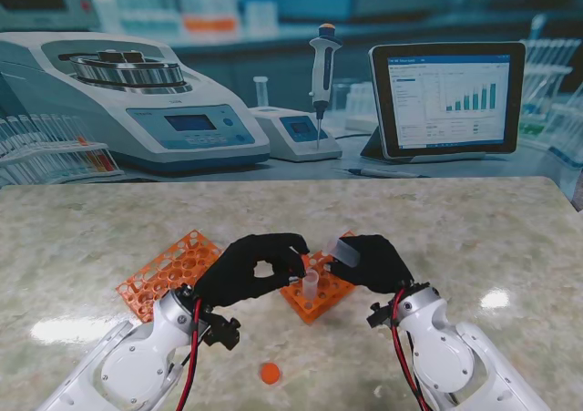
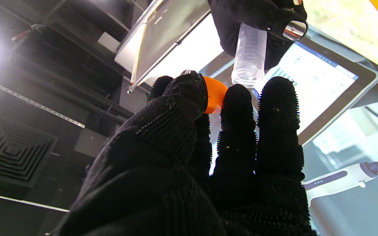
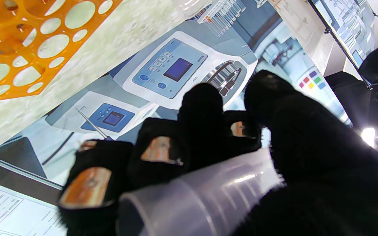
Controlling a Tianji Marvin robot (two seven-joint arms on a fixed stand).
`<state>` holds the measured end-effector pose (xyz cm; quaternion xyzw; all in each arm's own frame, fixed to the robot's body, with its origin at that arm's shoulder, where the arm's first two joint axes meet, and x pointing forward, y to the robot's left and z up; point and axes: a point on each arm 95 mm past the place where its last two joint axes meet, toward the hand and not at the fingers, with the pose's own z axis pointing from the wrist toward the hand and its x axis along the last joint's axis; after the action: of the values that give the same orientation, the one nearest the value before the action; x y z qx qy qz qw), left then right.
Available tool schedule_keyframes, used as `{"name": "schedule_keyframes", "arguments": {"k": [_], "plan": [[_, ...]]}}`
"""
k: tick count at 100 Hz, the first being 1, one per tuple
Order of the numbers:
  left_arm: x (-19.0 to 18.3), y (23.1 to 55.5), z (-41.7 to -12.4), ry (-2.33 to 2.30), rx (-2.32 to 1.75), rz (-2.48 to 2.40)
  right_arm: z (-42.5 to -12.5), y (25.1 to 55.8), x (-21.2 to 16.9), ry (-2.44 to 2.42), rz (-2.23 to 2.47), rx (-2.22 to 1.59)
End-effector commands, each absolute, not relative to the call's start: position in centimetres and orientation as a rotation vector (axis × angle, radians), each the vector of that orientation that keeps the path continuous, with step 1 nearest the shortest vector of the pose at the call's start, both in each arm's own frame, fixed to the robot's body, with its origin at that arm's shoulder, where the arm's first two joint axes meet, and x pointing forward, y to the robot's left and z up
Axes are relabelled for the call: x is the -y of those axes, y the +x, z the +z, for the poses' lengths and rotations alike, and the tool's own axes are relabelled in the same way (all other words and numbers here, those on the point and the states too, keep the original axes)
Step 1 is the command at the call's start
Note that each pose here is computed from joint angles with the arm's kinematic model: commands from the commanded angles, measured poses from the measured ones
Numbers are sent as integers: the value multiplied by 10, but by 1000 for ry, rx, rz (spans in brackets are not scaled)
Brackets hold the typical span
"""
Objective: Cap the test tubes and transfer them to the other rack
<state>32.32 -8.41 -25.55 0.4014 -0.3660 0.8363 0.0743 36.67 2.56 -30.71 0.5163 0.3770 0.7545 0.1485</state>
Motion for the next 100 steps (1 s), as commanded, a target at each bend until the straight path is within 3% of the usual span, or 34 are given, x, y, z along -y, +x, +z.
{"name": "schedule_keyframes", "arguments": {"k": [1, 100], "plan": [[87, 319, -255, 1194, 1107, 2495, -310, 365, -27, 1498, 2166, -1086], [91, 313, -264, 1191, 1140, 2434, -312, 367, -23, 1494, 2164, -1086]]}}
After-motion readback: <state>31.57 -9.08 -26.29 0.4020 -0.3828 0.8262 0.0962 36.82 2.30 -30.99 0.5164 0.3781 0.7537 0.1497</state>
